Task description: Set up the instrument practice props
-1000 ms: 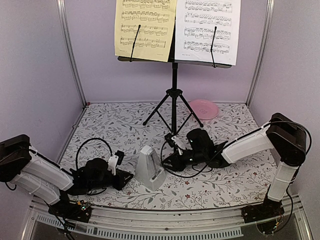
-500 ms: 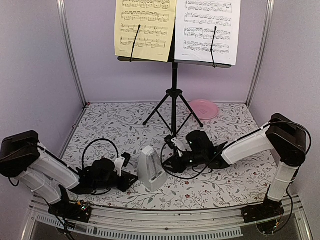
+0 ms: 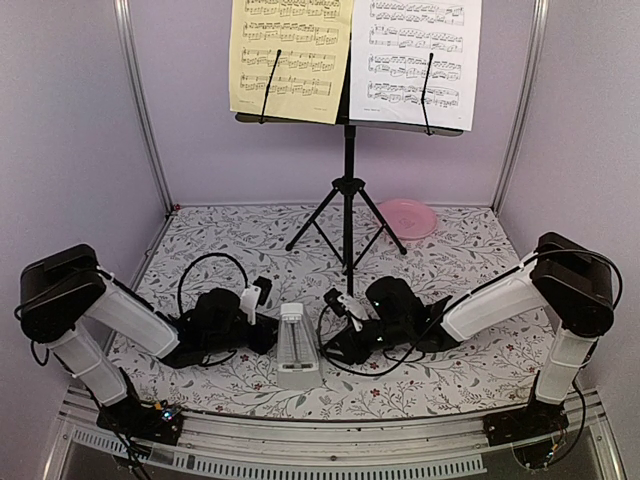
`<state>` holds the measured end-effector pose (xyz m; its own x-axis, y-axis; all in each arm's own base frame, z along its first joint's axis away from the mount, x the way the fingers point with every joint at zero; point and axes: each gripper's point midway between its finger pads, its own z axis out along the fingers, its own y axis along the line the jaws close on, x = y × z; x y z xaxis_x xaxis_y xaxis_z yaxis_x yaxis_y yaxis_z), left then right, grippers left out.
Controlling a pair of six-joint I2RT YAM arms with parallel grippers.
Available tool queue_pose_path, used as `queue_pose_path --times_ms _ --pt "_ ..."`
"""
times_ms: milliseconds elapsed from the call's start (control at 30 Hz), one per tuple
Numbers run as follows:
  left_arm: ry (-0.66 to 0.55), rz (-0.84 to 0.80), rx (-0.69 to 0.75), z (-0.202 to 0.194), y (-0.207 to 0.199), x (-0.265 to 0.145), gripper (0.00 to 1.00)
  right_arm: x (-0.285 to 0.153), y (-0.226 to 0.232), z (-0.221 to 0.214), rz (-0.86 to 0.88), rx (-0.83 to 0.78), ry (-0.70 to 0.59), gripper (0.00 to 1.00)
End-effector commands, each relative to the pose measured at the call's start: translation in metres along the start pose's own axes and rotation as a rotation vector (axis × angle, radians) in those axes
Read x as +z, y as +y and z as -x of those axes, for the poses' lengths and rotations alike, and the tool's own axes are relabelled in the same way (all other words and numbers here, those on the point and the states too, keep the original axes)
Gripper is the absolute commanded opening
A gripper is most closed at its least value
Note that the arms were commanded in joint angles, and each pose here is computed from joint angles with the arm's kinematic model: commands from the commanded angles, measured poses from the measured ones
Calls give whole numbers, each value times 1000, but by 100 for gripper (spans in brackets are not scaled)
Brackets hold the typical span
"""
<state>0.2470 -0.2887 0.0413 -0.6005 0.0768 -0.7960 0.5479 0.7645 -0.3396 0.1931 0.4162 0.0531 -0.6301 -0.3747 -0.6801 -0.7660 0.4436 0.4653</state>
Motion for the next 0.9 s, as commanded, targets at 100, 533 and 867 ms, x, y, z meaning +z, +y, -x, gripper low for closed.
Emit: queue_pose_path --times_ms 100,533,867 --pt "-53 -89 55 36 -6 -6 30 -17 16 4 43 14 -45 41" --pt "15 -82 -23 -1 -2 -65 34 -18 40 -18 141 -24 -18 42" --pt "189 -82 -96 -61 -19 -88 29 -6 39 -23 142 -18 0 40"
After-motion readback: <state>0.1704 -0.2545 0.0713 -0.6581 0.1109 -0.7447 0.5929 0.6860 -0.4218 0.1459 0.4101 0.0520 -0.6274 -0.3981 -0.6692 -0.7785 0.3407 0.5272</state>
